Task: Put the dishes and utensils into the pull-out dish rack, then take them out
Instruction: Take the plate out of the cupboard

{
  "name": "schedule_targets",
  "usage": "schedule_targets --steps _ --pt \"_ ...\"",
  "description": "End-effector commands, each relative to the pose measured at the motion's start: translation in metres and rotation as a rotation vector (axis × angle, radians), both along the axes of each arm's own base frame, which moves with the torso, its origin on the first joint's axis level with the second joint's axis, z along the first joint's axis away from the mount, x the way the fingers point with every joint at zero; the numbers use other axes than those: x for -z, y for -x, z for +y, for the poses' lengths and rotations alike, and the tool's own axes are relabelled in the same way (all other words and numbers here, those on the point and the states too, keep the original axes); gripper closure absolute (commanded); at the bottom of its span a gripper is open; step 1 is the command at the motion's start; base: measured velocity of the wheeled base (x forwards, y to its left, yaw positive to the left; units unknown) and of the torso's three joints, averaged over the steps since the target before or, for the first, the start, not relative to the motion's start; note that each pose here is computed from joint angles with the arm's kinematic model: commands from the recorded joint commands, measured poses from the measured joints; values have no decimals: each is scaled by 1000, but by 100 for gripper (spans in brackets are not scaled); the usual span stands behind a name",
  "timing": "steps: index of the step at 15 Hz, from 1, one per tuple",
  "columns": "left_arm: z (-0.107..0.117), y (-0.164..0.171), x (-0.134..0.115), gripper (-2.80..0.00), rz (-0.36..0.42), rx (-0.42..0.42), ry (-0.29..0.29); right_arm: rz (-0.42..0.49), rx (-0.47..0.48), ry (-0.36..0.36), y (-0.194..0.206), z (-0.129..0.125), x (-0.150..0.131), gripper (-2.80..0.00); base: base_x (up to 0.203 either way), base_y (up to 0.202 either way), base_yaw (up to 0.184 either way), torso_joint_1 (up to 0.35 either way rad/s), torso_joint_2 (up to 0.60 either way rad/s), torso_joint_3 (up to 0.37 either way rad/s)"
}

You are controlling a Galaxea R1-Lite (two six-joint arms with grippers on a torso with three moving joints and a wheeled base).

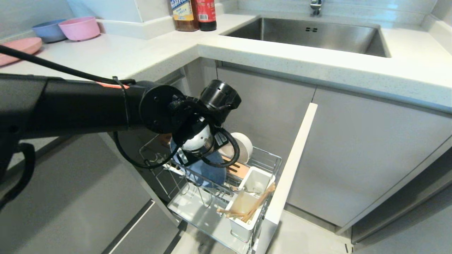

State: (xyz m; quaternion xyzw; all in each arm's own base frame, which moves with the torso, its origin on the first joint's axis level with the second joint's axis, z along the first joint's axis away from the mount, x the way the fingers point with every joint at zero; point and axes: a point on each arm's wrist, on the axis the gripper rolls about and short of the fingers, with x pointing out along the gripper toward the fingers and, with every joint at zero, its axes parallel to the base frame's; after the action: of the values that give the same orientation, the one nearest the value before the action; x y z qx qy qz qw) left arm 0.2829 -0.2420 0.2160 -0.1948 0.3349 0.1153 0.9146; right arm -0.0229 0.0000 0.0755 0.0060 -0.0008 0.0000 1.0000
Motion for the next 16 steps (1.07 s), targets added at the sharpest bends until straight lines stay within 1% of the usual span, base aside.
schedule_targets --steps 1,3,5,12,13,16 --pt "-3 -4 7 -280 7 -9 -6 2 0 0 0 0 0 0 0 0 0 0 0 0" --pt "-3 -6 5 -280 -10 -10 9 2 0 0 0 0 0 0 0 0 0 0 0 0" --pt "-3 -7 5 -280 -12 -11 11 2 0 0 0 0 0 0 0 0 0 0 0 0" --pt "0 -10 6 -280 -14 -18 5 2 0 0 0 0 0 0 0 0 0 0 0 0" --pt "0 -10 5 0 -14 -18 6 3 0 0 0 0 0 0 0 0 0 0 0 0" --pt "0 -10 3 0 -20 -19 9 3 0 0 0 0 0 0 0 0 0 0 0 0"
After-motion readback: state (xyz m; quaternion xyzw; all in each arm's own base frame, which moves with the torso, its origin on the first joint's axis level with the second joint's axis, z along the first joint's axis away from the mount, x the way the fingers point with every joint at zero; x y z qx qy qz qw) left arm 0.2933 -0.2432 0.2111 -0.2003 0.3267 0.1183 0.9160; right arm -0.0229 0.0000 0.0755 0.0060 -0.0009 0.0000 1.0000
